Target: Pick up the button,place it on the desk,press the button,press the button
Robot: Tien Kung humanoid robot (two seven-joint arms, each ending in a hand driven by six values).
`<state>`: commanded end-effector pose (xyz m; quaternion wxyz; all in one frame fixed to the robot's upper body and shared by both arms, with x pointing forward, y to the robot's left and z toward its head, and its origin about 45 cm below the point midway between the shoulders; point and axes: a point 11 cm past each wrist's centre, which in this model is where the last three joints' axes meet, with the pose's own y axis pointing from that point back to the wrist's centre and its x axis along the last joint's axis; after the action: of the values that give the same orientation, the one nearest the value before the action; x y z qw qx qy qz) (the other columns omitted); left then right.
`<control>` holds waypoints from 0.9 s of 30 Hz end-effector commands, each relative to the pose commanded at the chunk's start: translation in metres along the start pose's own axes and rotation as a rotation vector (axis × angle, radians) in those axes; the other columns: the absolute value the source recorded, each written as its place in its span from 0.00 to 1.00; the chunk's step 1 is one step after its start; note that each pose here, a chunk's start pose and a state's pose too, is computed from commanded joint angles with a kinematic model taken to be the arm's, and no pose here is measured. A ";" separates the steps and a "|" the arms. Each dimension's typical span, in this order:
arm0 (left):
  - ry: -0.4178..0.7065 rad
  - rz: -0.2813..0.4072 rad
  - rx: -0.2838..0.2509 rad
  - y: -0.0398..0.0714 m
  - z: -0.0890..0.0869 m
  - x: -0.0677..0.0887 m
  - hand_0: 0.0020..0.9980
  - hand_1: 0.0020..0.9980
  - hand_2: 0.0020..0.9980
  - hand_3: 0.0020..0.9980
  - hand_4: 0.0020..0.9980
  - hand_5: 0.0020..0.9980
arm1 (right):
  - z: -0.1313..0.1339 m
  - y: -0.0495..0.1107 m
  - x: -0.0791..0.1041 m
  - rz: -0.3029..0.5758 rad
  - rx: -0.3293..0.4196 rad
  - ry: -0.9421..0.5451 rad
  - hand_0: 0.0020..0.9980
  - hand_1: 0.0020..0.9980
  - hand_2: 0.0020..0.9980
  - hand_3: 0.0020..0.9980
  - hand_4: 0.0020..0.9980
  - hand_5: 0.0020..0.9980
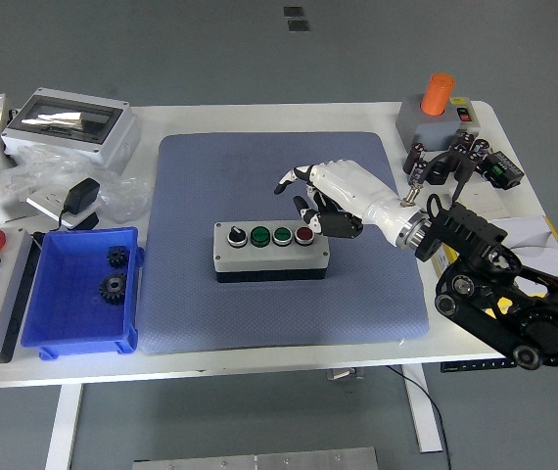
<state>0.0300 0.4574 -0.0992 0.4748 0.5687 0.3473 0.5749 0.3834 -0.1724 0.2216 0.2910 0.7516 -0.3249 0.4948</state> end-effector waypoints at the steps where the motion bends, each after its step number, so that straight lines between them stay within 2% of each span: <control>1: 0.000 0.000 0.000 0.000 0.000 0.000 0.73 0.73 0.66 0.66 0.76 0.47 | 0.002 -0.001 -0.001 -0.019 -0.018 0.021 0.15 0.19 0.25 0.71 0.42 0.13; 3: 0.000 0.000 -0.001 0.000 0.000 0.000 0.73 0.73 0.66 0.66 0.76 0.47 | 0.003 -0.002 -0.003 -0.046 -0.037 0.059 0.15 0.19 0.25 0.71 0.42 0.13; 4: 0.000 0.000 -0.001 0.000 0.000 0.000 0.73 0.73 0.66 0.66 0.76 0.47 | 0.003 -0.002 -0.003 -0.056 -0.043 0.079 0.54 0.71 0.79 0.98 0.92 0.35; 9: 0.001 0.001 0.002 0.000 -0.001 0.001 0.73 0.73 0.66 0.66 0.76 0.47 | -0.002 -0.004 -0.006 -0.091 -0.054 0.142 0.54 0.71 0.79 0.98 0.92 0.35; 10: 0.001 0.001 0.003 0.000 -0.001 0.001 0.73 0.73 0.66 0.66 0.77 0.47 | -0.003 -0.005 -0.007 -0.095 -0.055 0.148 1.00 1.00 1.00 1.00 1.00 0.45; 19: 0.000 0.002 0.004 0.000 -0.001 0.002 0.73 0.73 0.66 0.66 0.77 0.47 | -0.009 -0.005 -0.019 -0.148 -0.060 0.100 1.00 1.00 1.00 1.00 1.00 0.43; 27: -0.004 0.003 0.000 0.000 0.000 0.003 0.73 0.73 0.66 0.66 0.77 0.47 | -0.003 -0.008 -0.041 -0.211 -0.097 0.108 1.00 1.00 1.00 1.00 1.00 0.46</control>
<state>0.0307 0.4603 -0.0979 0.4747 0.5701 0.3456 0.5746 0.3760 -0.1568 0.1834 0.3944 0.7389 -0.2514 0.4851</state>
